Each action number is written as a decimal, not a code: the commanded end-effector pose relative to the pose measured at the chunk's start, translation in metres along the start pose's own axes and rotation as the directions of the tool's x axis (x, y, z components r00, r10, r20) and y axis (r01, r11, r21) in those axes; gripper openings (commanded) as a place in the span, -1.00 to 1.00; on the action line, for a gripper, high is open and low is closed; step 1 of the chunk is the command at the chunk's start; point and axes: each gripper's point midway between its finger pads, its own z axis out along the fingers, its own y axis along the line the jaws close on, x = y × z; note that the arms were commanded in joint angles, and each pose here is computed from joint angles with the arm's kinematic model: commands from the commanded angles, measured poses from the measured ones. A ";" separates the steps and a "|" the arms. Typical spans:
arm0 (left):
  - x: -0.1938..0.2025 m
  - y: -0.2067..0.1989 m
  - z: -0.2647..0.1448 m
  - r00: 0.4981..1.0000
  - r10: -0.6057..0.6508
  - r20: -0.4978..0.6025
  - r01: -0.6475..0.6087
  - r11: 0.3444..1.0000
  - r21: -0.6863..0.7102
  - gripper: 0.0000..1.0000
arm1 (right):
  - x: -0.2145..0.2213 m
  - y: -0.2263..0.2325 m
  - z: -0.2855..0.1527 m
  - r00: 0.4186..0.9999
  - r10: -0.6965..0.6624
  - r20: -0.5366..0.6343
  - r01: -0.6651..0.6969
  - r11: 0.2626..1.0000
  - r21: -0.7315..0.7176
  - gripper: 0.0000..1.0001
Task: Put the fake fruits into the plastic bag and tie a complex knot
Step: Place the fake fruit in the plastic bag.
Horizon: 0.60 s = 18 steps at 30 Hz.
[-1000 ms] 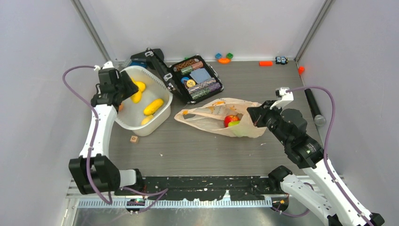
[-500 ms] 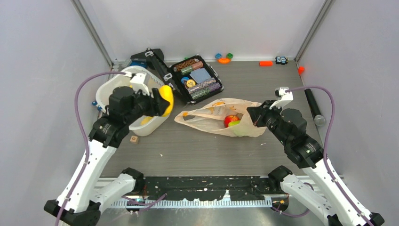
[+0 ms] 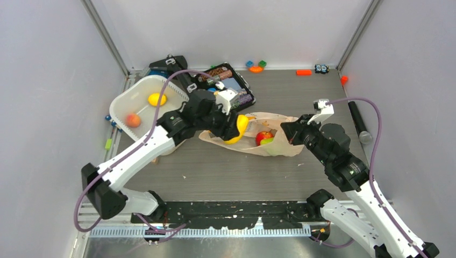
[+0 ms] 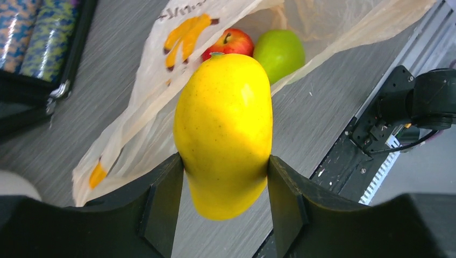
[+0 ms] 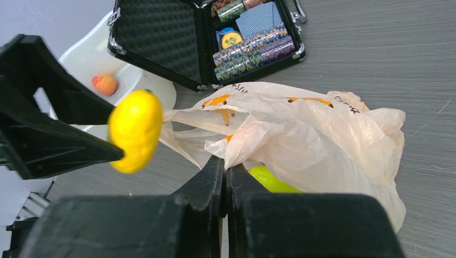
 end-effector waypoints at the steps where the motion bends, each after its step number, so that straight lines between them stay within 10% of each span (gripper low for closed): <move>1: -0.028 -0.018 0.021 0.996 0.087 0.028 -0.089 0.993 0.072 -0.46 | -0.029 0.019 -0.008 0.996 0.034 0.083 -0.028 0.997 -0.065 -0.90; 18: -0.010 -0.039 0.080 0.950 0.280 -0.140 -0.247 0.945 0.215 -0.49 | -0.029 0.022 -0.009 0.996 0.041 0.078 -0.034 0.996 -0.081 -0.90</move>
